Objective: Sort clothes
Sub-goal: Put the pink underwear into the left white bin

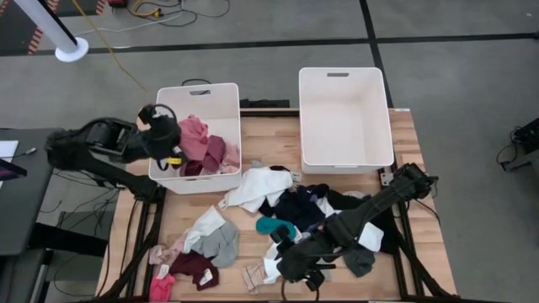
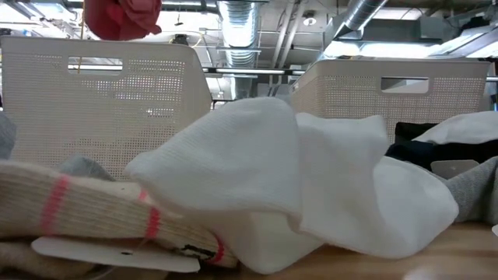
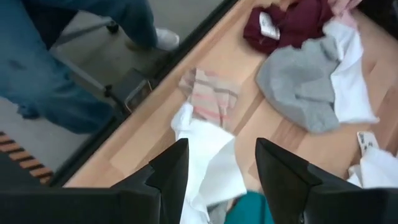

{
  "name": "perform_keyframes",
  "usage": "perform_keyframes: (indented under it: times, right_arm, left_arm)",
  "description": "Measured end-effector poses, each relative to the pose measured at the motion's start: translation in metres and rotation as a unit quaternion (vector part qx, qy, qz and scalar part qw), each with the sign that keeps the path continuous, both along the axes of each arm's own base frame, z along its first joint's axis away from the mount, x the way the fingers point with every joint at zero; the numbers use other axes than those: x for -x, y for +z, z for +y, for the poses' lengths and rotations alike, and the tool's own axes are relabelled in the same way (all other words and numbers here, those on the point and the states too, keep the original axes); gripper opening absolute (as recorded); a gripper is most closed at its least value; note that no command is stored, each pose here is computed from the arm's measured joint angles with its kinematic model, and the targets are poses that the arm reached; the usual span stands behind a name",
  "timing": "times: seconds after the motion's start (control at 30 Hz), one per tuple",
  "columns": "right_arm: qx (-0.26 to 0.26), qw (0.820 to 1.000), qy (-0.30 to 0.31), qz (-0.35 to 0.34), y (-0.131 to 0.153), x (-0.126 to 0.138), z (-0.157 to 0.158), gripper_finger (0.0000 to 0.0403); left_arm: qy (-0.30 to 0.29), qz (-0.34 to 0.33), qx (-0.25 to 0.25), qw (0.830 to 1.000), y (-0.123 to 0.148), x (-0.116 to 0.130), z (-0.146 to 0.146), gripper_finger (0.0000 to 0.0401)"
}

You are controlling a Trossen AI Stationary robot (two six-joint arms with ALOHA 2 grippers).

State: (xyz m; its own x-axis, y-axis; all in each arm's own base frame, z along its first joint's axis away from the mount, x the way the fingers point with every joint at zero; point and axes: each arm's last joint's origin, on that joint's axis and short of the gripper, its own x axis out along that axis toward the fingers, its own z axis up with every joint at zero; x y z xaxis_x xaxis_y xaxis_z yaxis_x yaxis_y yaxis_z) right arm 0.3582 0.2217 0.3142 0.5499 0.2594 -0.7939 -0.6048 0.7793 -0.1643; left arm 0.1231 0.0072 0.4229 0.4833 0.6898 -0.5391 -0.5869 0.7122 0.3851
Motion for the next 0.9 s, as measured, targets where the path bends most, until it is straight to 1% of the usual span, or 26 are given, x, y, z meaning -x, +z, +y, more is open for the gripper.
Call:
perform_keyframes:
  times: [0.17, 0.27, 0.4, 0.53, 0.63, 0.73, 0.8, 0.9]
  right_arm:
    - [-0.003, 1.0, 0.01, 0.005, 0.002, 0.001, -0.003, 0.0198]
    - [0.0, 1.0, 0.012, 0.01, 0.002, 0.001, -0.004, 0.0198]
    - [0.003, 1.0, 0.017, 0.004, 0.009, 0.005, -0.009, 0.0198]
    - [-0.011, 1.0, 0.015, -0.022, 0.032, 0.015, -0.018, 0.0198]
    - [-0.029, 0.998, 0.014, -0.049, 0.055, 0.029, -0.025, 0.0198]
    - [-0.047, 0.996, 0.013, -0.071, 0.077, 0.046, -0.032, 0.0198]
    - [-0.06, 0.995, 0.013, -0.084, 0.089, 0.056, -0.035, 0.0198]
    - [-0.071, 0.992, 0.023, -0.099, 0.101, 0.07, -0.035, 0.0198]
  left_arm:
    - [0.02, 0.011, 0.004, 1.0, 0.0, 0.001, 0.009, 0.0]
    - [0.019, 0.016, 0.017, 1.0, -0.003, -0.001, 0.013, 0.0]
    - [0.027, 0.048, 0.028, 0.998, -0.022, -0.008, 0.021, 0.0]
    - [0.046, 0.089, 0.035, 0.994, -0.046, -0.015, 0.034, 0.0]
    - [0.045, 0.084, 0.041, 0.995, -0.058, -0.02, 0.043, 0.0]
    - [0.032, 0.063, 0.053, 0.996, -0.066, -0.023, 0.054, 0.0]
    - [0.031, 0.057, 0.067, 0.996, -0.073, -0.025, 0.064, 0.0]
    - [0.043, 0.068, 0.093, 0.992, -0.085, -0.022, 0.079, 0.0]
